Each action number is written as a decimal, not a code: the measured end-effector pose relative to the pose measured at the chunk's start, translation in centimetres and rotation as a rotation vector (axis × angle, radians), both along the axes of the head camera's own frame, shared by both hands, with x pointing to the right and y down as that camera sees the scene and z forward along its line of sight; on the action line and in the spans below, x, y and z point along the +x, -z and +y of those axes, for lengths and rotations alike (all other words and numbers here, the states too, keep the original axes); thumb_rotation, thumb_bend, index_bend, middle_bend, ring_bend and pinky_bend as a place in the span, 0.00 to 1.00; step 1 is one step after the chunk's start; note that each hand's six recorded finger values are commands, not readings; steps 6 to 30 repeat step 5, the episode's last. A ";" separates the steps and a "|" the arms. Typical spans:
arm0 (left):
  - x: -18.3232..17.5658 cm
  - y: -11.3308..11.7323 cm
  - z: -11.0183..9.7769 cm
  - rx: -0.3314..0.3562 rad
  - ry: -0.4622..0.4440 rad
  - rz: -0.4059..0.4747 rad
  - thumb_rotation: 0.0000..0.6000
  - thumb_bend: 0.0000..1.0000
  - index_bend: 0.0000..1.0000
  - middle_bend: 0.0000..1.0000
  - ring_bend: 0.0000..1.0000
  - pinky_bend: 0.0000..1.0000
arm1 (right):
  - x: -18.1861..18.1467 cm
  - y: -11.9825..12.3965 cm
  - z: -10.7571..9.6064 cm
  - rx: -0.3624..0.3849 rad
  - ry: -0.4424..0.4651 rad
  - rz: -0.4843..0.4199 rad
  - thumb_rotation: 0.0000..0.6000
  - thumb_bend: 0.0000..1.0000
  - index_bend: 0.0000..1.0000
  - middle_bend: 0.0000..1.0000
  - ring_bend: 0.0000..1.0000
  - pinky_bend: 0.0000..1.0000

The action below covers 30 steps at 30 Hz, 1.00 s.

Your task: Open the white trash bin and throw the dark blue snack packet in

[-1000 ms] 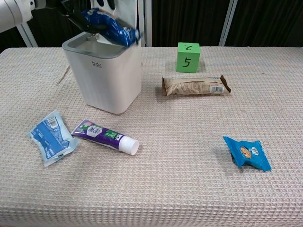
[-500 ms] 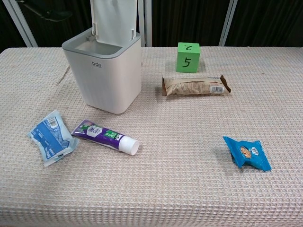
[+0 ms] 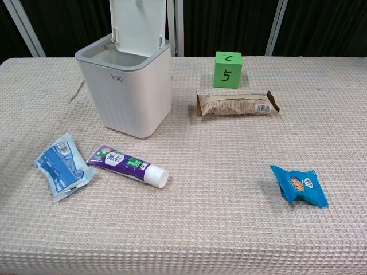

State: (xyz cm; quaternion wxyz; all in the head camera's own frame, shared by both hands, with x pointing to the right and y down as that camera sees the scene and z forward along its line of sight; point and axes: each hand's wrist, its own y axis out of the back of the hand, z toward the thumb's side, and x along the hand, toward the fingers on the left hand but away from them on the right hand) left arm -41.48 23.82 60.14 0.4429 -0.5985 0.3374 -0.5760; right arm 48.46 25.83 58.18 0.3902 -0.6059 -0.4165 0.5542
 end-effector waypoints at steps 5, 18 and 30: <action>-3.9 0.3 4.3 0.007 0.062 0.019 0.00 0.11 0.05 0.00 0.01 0.22 | -1.1 -1.1 -0.1 -0.034 0.059 0.004 1.00 0.31 0.00 0.00 0.00 0.00; -3.9 0.3 4.3 0.007 0.062 0.019 0.00 0.11 0.05 0.00 0.01 0.22 | -1.1 -1.1 -0.1 -0.034 0.059 0.004 1.00 0.31 0.00 0.00 0.00 0.00; -3.9 0.3 4.3 0.007 0.062 0.019 0.00 0.11 0.05 0.00 0.01 0.22 | -1.1 -1.1 -0.1 -0.034 0.059 0.004 1.00 0.31 0.00 0.00 0.00 0.00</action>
